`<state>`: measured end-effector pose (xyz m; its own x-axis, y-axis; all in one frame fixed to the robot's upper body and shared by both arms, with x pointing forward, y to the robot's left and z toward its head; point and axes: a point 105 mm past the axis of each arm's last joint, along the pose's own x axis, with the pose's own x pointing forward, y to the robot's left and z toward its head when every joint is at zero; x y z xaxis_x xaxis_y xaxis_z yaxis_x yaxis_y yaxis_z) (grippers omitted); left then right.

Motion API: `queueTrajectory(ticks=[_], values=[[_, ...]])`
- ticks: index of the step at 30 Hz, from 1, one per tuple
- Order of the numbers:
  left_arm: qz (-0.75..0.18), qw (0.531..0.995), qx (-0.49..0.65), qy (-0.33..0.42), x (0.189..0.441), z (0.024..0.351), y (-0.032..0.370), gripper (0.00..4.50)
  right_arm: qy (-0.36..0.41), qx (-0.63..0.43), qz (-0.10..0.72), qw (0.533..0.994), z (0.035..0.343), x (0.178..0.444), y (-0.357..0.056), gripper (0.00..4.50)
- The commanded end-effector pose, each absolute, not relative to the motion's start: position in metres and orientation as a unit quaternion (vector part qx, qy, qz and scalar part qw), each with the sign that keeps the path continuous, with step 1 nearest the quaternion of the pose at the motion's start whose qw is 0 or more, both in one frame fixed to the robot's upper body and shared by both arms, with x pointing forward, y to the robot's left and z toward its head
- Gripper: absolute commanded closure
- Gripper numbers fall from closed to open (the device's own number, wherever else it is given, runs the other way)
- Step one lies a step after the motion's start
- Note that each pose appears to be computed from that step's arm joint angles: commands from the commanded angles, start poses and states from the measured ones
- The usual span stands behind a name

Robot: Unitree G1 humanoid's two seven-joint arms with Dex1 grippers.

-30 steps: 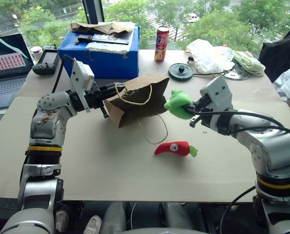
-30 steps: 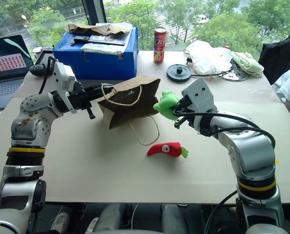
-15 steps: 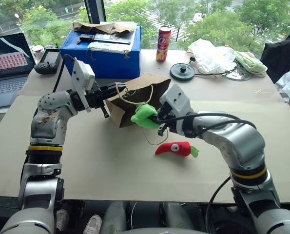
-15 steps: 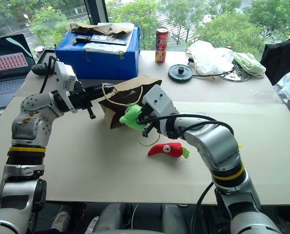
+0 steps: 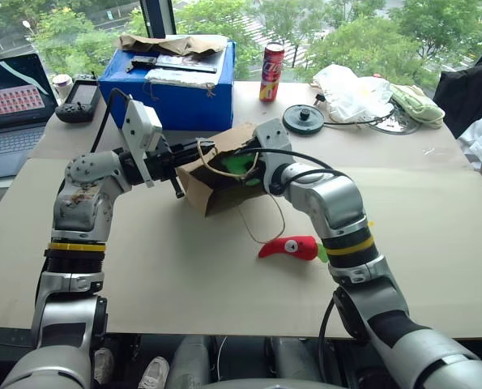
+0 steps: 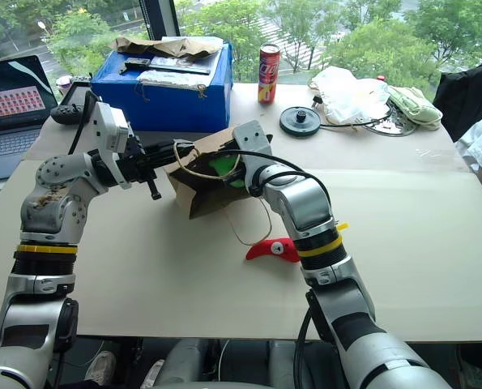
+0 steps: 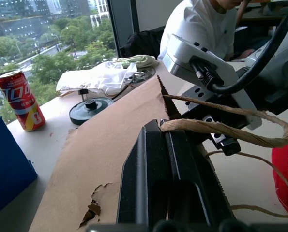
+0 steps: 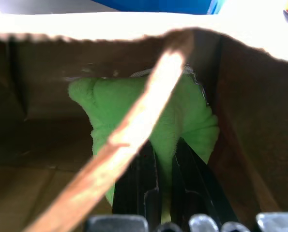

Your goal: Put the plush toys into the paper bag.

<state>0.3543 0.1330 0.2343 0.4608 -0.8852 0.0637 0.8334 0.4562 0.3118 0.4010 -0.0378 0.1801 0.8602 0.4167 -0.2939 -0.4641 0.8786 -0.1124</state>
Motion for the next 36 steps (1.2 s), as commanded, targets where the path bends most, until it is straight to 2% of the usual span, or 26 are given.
queueTrajectory(ticks=[1,2,5,6,12,18,22,27,30,34,36], values=[[-0.512,0.839,0.131,-0.13,0.348,0.245,0.132,4.5,0.078,-0.074,0.192,0.975,0.208,0.409,-0.047,3.65],[-0.513,0.839,0.131,-0.13,0.348,0.245,0.131,4.5,0.073,-0.068,0.189,0.977,0.21,0.409,-0.048,3.52],[-0.513,0.839,0.13,-0.13,0.349,0.244,0.131,4.5,0.065,-0.056,0.189,0.978,0.214,0.409,-0.048,2.31],[-0.513,0.839,0.13,-0.129,0.349,0.244,0.131,4.5,0.064,-0.054,0.192,0.978,0.215,0.408,-0.047,2.11],[-0.511,0.84,0.13,-0.129,0.349,0.244,0.132,4.5,0.061,-0.049,0.205,0.976,0.218,0.405,-0.043,0.02],[-0.511,0.84,0.131,-0.128,0.35,0.243,0.132,4.5,0.06,-0.044,0.225,0.971,0.22,0.398,-0.041,0.02],[-0.51,0.841,0.132,-0.127,0.35,0.242,0.132,4.5,0.061,-0.053,0.262,0.962,0.221,0.382,-0.05,0.02],[-0.508,0.841,0.133,-0.126,0.35,0.242,0.134,4.5,0.08,-0.09,0.334,0.935,0.212,0.345,-0.076,0.02],[-0.508,0.842,0.133,-0.125,0.351,0.241,0.134,4.5,0.113,-0.118,0.384,0.909,0.196,0.314,-0.099,0.02],[-0.509,0.842,0.132,-0.124,0.35,0.241,0.134,4.5,0.158,-0.17,0.417,0.879,0.176,0.288,-0.118,0.02],[-0.51,0.841,0.132,-0.124,0.35,0.241,0.134,4.5,0.209,-0.219,0.423,0.854,0.155,0.272,-0.138,0.02]])
